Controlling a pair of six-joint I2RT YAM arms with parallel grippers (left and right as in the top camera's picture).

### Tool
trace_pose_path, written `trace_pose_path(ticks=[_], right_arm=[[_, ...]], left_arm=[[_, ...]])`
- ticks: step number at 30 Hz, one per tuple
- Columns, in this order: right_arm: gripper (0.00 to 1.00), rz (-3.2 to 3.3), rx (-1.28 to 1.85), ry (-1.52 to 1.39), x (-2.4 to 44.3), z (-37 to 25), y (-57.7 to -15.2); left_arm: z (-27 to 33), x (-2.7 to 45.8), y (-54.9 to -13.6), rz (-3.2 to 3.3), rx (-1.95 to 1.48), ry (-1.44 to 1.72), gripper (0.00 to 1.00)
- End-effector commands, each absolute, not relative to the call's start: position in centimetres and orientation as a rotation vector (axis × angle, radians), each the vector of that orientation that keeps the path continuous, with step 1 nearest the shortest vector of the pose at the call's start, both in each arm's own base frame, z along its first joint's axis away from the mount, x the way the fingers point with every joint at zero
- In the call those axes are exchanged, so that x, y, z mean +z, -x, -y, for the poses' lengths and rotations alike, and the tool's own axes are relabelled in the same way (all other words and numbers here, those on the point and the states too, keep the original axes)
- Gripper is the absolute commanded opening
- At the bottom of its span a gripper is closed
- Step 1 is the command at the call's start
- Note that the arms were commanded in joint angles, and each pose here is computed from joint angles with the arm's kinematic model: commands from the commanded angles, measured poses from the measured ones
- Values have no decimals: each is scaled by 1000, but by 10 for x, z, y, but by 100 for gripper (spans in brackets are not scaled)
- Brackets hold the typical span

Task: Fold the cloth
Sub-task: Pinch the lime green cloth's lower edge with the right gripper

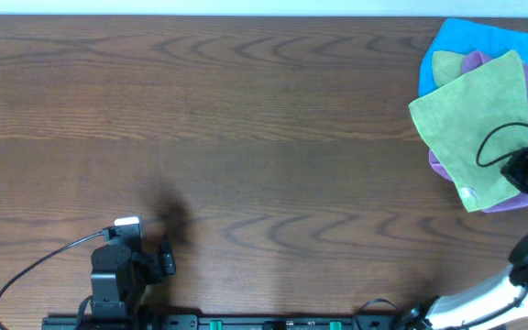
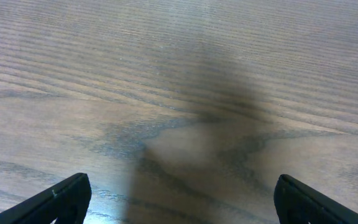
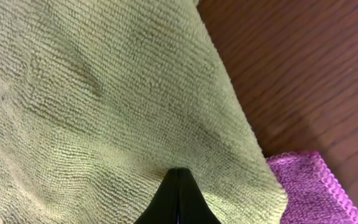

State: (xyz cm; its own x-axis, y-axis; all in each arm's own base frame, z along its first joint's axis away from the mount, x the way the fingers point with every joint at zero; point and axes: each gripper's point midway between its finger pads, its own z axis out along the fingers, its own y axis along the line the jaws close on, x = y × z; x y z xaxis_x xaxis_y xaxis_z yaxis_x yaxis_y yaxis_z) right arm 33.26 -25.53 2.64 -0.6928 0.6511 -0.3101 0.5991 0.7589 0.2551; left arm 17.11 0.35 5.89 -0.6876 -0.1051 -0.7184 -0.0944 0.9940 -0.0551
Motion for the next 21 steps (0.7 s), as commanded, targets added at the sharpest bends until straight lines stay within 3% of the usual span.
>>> trace_pose_path(ticks=[1, 2, 3, 9, 15, 18, 21], right_arm=[[17, -2573, 210, -932, 31, 249, -336], [65, -2575, 208, -931, 31, 249, -335], [97, -2580, 200, -919, 32, 250, -335], [97, -2594, 119, -692, 50, 256, -340], [82, -2570, 49, -555, 61, 266, -352], [94, -2557, -1, -485, 64, 272, -357], [82, -2537, -57, -473, 67, 281, -360]], left_arm=[[-5, 39, -162, -2396, 2, 138, 95], [-5, 39, -162, -2396, 2, 138, 95], [-6, 39, -162, -2396, 3, 138, 95], [-5, 39, -162, -2396, 2, 138, 95], [-5, 39, -162, -2396, 2, 138, 95], [-6, 39, -162, -2396, 3, 138, 95], [-5, 39, -162, -2396, 2, 138, 95]])
